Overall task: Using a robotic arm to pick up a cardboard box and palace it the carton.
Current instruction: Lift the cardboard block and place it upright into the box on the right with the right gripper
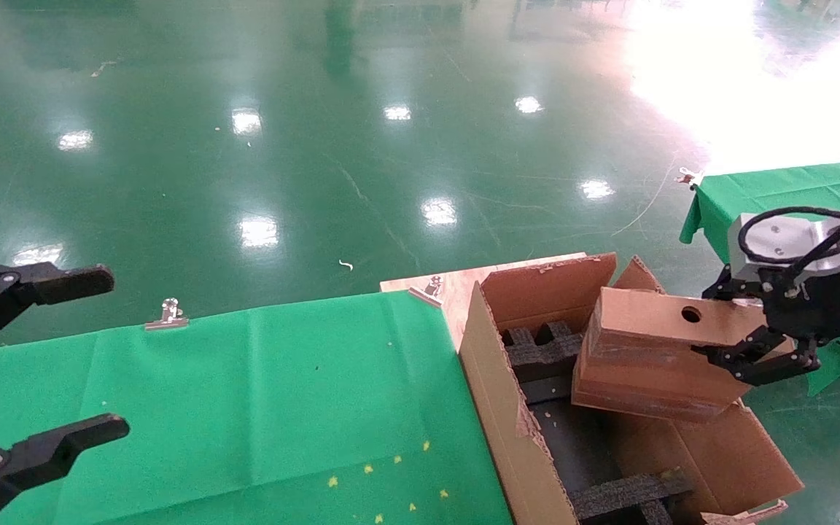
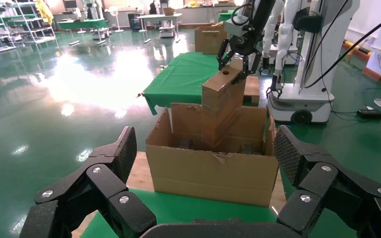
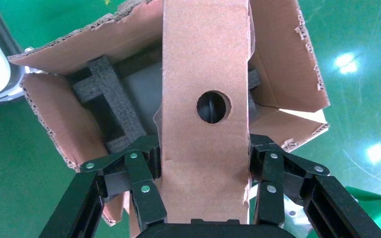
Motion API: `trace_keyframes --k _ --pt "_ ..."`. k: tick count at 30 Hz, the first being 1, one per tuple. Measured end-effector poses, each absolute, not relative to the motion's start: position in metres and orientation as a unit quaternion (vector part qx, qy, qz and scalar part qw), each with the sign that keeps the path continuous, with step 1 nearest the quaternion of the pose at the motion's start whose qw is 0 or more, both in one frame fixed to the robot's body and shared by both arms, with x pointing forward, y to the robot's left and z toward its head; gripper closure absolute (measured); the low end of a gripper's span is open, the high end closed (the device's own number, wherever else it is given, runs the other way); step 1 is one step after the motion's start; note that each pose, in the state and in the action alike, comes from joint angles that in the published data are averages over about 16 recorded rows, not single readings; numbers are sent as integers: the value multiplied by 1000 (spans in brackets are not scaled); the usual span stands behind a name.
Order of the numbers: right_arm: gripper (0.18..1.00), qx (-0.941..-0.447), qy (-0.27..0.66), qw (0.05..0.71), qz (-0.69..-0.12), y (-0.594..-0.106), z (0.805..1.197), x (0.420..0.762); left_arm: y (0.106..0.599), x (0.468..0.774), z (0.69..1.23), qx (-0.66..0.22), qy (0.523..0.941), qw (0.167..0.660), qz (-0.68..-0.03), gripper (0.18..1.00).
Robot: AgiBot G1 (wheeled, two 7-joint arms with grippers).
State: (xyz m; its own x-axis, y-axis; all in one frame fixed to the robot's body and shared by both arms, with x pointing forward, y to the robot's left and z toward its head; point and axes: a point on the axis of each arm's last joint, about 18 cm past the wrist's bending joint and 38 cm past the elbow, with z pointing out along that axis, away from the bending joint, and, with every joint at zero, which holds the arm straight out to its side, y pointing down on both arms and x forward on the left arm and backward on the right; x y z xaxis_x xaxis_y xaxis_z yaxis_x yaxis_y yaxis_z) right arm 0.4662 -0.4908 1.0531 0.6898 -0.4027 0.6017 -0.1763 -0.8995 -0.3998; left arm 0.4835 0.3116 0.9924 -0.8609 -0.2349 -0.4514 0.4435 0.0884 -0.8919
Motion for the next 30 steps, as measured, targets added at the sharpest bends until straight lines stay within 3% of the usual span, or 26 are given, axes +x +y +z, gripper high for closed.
trace_keyframes --k 9,20,30 --pt "803 -882 235 182 -365 -495 1041 477 312 484 992 75 693 253 -671 184" --pt "807 -794 418 231 -377 -509 1007 487 312 484 992 75 693 253 -671 184" --pt "812 -738 496 261 -376 -516 992 487 312 484 992 75 693 253 -671 184"
